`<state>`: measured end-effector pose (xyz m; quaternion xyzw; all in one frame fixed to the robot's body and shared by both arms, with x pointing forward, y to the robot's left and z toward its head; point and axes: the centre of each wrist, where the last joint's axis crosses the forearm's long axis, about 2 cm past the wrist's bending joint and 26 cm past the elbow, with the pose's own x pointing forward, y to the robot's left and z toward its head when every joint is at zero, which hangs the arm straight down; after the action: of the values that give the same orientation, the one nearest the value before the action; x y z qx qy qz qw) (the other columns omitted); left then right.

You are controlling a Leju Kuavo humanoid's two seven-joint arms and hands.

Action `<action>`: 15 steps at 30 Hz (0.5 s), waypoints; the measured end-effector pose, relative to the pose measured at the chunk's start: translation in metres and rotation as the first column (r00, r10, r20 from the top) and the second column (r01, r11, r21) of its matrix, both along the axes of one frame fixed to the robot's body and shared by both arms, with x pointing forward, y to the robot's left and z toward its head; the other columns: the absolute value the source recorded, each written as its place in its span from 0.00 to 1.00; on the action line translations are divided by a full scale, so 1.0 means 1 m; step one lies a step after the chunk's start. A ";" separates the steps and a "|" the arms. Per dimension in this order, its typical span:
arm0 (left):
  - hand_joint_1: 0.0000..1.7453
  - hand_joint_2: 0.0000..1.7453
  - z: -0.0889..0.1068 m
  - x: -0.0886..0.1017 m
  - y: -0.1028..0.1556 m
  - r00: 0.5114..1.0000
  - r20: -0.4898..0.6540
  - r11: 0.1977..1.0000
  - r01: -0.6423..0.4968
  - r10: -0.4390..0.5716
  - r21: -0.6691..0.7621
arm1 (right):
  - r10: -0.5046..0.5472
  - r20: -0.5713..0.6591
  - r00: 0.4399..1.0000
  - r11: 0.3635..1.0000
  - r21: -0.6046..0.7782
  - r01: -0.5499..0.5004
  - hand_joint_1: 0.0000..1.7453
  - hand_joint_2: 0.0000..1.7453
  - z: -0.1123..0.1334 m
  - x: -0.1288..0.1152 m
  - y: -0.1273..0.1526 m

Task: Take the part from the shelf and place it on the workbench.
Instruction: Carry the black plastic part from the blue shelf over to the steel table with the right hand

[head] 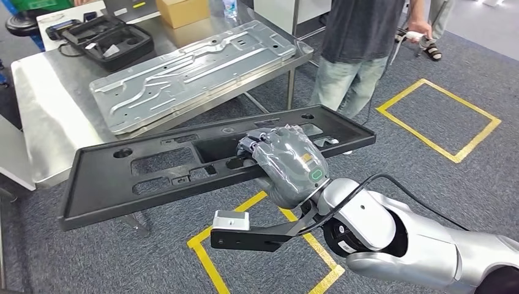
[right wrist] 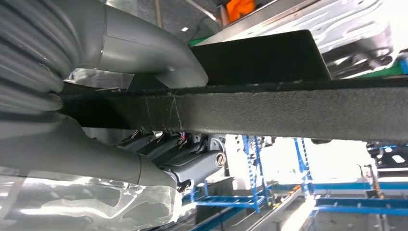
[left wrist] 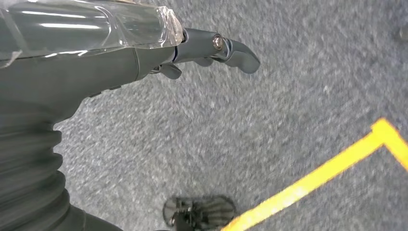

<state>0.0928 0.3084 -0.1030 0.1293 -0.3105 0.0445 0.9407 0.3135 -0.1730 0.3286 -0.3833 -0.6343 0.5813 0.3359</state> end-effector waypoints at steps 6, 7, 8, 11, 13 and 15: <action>0.00 1.00 0.003 0.016 -0.008 0.999 0.035 1.000 0.017 -0.016 -0.009 | 0.002 -0.001 1.000 1.000 -0.001 -0.002 1.00 1.00 -0.001 -0.001 0.001; 0.00 1.00 0.004 0.017 -0.010 0.999 0.035 1.000 0.017 -0.017 -0.013 | 0.002 -0.003 1.000 1.000 -0.002 -0.002 1.00 1.00 -0.002 -0.002 0.001; 0.00 1.00 0.004 0.017 -0.011 0.999 0.033 1.000 0.018 -0.018 -0.016 | 0.002 -0.004 1.000 1.000 -0.003 -0.002 1.00 1.00 -0.002 -0.002 0.001; 0.00 1.00 0.004 0.017 -0.014 0.999 0.026 1.000 0.020 -0.019 -0.022 | -0.001 0.000 1.000 1.000 -0.004 0.001 1.00 1.00 -0.002 -0.002 0.000; 0.00 1.00 0.003 0.016 -0.015 1.000 0.021 1.000 0.021 -0.020 -0.023 | -0.001 0.003 1.000 1.000 -0.003 0.001 1.00 1.00 -0.002 -0.003 0.000; 0.00 1.00 0.003 0.014 -0.015 1.000 0.015 0.999 0.023 -0.023 -0.023 | 0.001 0.005 1.000 1.000 -0.001 -0.001 1.00 1.00 -0.002 -0.004 0.000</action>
<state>0.1068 0.2936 -0.1001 0.1143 -0.3182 0.0383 0.9403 0.3098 -0.1730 0.3263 -0.3846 -0.6353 0.5806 0.3338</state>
